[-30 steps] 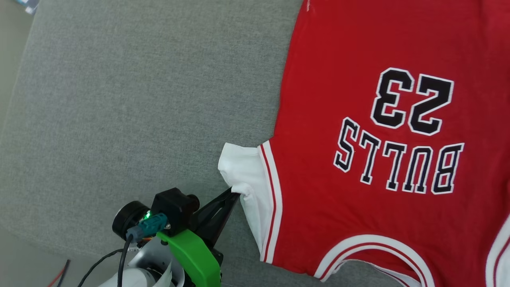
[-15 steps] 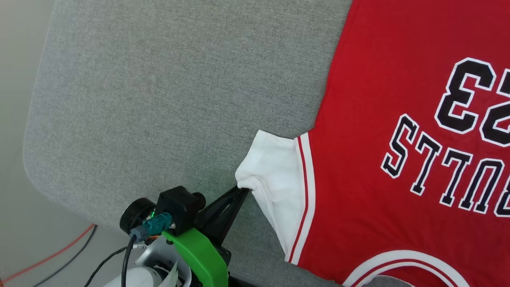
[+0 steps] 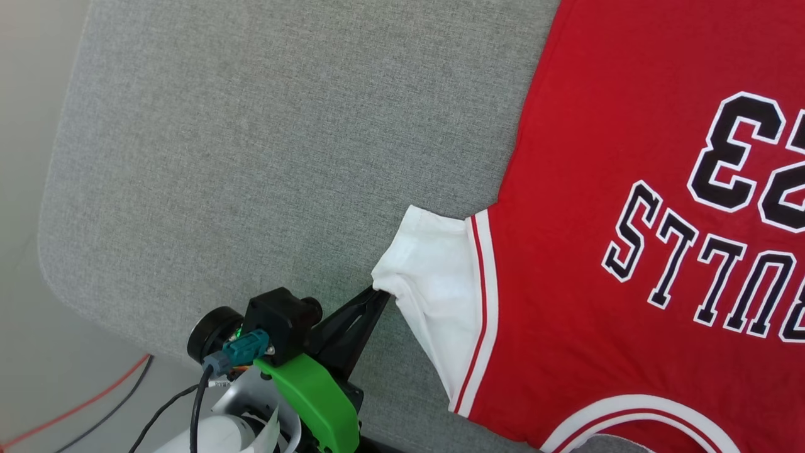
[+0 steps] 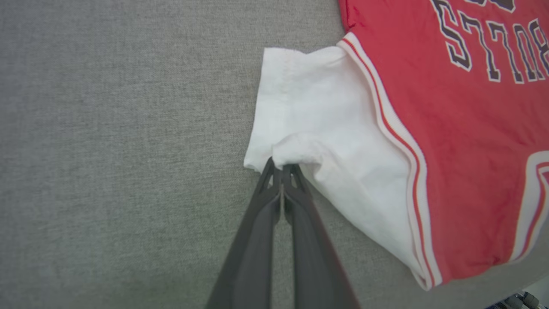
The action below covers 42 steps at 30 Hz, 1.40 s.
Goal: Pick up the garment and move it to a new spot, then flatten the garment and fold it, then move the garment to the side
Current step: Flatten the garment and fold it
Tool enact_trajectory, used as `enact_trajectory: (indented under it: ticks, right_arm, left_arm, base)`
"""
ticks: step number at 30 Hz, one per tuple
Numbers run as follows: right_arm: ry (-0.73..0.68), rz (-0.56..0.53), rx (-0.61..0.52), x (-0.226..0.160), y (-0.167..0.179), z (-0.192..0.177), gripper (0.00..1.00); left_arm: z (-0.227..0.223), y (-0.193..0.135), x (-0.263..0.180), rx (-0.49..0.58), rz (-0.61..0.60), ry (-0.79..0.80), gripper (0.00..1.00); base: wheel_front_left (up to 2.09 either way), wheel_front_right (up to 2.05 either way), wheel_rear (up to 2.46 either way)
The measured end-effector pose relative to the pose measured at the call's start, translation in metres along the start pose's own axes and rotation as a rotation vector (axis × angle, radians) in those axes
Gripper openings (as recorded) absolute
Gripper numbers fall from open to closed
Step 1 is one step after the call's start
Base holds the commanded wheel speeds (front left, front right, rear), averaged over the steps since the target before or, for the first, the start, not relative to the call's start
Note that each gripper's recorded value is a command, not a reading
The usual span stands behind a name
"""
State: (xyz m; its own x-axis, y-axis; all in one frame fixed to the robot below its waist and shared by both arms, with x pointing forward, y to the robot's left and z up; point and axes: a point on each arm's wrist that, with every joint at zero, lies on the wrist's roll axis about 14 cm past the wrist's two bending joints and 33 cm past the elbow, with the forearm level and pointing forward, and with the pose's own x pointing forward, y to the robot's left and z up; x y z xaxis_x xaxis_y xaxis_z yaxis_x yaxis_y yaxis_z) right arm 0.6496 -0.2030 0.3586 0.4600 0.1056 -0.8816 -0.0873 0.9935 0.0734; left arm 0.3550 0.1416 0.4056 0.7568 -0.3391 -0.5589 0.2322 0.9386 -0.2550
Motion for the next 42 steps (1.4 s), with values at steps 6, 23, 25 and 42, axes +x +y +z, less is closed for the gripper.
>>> enact_trajectory:
  ticks: [6, 23, 25, 42]
  right_arm:
    - [0.006, -0.008, -0.017, -0.011, 0.000, -0.011, 0.00]
    - [0.144, -0.059, -0.008, -0.121, -0.039, -0.167, 0.00]
    - [0.143, -0.065, 0.001, -0.134, -0.044, -0.184, 0.00]
    - [0.144, -0.052, 0.180, -0.203, -0.052, -0.311, 0.00]
  left_arm:
    - [0.007, -0.002, 0.000, 0.014, -0.008, -0.029, 0.00]
    - [0.031, -0.027, -0.032, 0.033, -0.058, -0.175, 0.00]
    - [0.032, -0.031, -0.035, 0.032, -0.066, -0.186, 0.00]
    - [0.052, -0.060, -0.049, 0.023, -0.122, -0.320, 0.00]
  base:
    - [0.00, 0.00, 0.00]
    - [0.00, 0.00, 0.00]
    - [0.00, 0.00, 0.00]
    - [0.00, 0.00, 0.00]
